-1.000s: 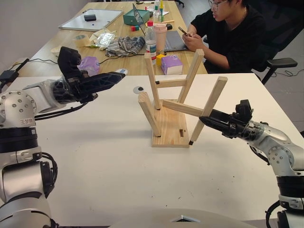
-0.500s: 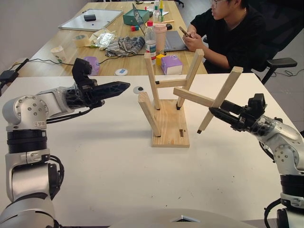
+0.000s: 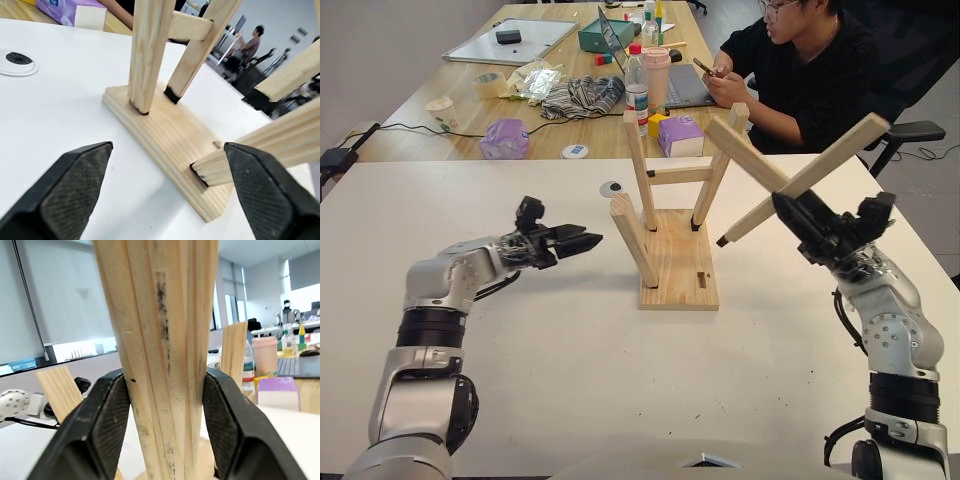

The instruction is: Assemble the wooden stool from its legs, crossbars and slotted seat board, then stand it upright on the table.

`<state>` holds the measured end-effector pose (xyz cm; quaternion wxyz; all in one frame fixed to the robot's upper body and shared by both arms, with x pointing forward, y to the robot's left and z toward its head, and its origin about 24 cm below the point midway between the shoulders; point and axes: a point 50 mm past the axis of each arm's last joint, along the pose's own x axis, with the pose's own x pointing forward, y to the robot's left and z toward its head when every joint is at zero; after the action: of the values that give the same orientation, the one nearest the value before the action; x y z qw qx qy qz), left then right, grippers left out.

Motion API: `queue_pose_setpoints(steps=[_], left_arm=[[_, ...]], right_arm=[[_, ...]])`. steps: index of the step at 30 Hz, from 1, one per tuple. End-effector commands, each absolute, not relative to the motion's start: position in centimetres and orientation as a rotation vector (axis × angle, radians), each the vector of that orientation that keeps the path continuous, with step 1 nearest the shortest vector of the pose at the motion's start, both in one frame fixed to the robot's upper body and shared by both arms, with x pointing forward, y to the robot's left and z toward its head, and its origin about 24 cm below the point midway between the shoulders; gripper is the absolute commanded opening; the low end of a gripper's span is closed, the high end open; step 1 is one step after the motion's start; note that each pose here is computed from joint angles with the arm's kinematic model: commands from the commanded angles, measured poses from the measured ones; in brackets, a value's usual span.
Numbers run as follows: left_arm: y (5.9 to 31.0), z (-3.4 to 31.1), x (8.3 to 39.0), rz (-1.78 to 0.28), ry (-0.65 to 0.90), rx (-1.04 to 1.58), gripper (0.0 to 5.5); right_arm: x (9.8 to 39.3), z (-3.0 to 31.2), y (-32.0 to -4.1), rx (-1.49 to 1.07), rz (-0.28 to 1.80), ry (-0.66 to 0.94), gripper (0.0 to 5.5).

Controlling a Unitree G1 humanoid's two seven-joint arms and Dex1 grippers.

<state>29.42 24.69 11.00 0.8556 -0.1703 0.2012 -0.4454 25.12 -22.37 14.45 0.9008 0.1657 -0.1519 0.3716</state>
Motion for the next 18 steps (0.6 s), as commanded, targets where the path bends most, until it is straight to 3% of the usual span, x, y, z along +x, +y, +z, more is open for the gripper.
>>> queue_pose_setpoints(steps=[1, 4, 8, 18], left_arm=[[26.9, 11.7, 25.9, -1.05, 0.511, -0.233, 4.1], [23.9, 11.5, 24.3, -1.165, 0.491, -0.153, 4.1], [20.7, 11.7, 24.7, -1.135, 0.364, -0.155, 4.1], [15.9, 11.8, 26.4, -1.093, 0.243, -0.241, 4.1]], right_arm=[[24.2, 16.0, -23.2, 0.353, 0.728, -0.377, 2.07], [24.2, 17.3, -23.7, 0.334, 0.713, -0.409, 2.07], [24.6, 18.1, -23.4, 0.329, 0.73, -0.418, 2.07], [25.2, 18.3, -22.7, 0.335, 0.772, -0.398, 2.07]])
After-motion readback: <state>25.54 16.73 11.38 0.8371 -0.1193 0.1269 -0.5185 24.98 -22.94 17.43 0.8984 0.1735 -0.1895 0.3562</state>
